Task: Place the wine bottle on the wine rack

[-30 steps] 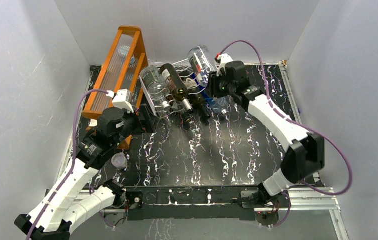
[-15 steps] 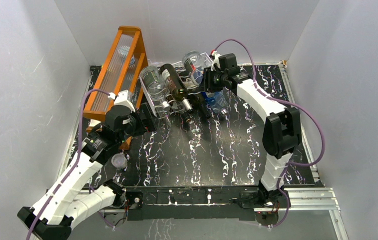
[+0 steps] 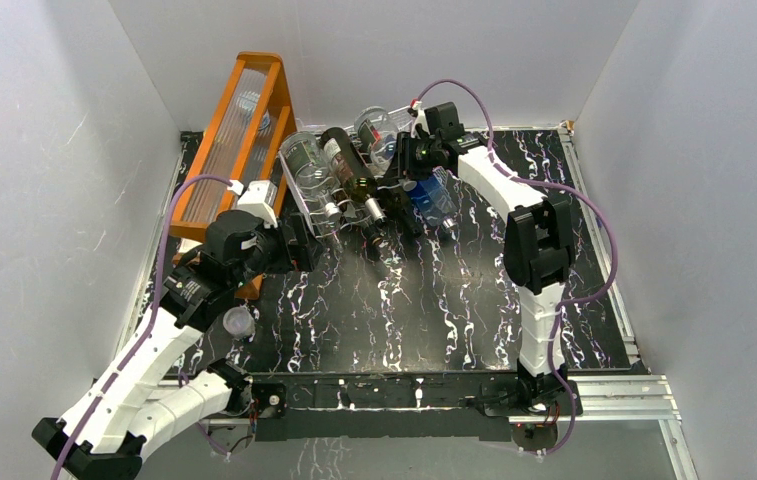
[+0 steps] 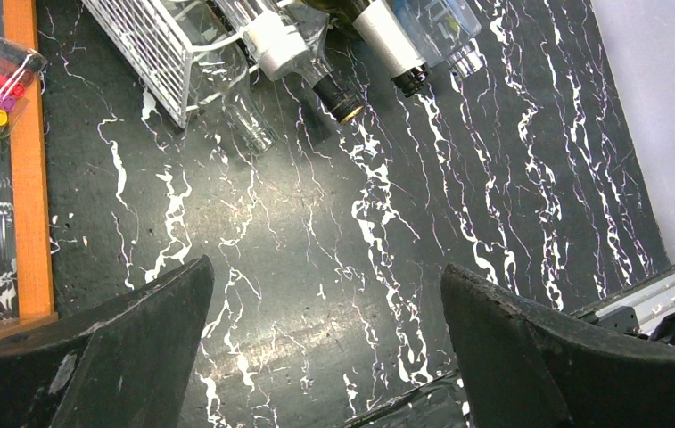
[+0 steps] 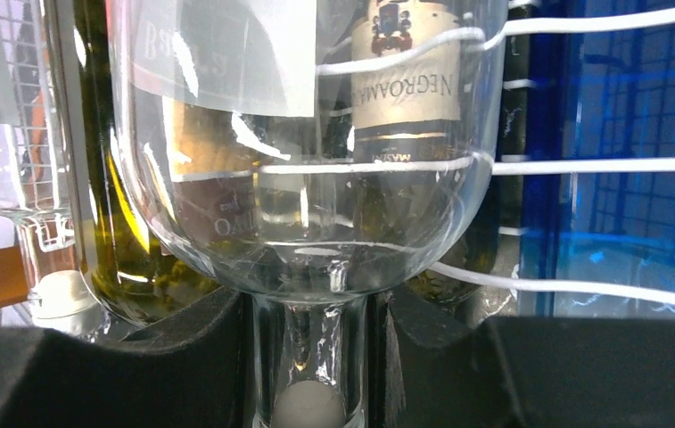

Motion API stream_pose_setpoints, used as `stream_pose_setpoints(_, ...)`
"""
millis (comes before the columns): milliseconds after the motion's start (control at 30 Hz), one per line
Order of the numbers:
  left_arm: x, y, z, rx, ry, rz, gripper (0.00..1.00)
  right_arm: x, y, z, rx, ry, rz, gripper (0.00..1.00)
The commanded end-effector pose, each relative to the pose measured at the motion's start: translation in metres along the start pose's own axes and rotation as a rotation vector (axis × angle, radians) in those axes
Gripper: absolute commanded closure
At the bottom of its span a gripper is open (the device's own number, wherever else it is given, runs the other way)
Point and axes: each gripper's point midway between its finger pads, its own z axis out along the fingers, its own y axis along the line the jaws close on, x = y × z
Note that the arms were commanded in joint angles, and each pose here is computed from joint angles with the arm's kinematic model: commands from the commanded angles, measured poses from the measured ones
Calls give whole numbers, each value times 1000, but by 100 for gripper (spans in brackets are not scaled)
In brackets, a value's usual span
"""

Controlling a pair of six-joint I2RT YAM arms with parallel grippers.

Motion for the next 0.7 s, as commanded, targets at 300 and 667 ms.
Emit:
stream_pose_setpoints(300,-13,-9,-9,42,-29,42,2,-80,49,-21,-111,-199,-146,64)
stream_pose_setpoints(667,-23,-6,-15,17,-57,70,2,-75,38,-35,13,-226,-185,20)
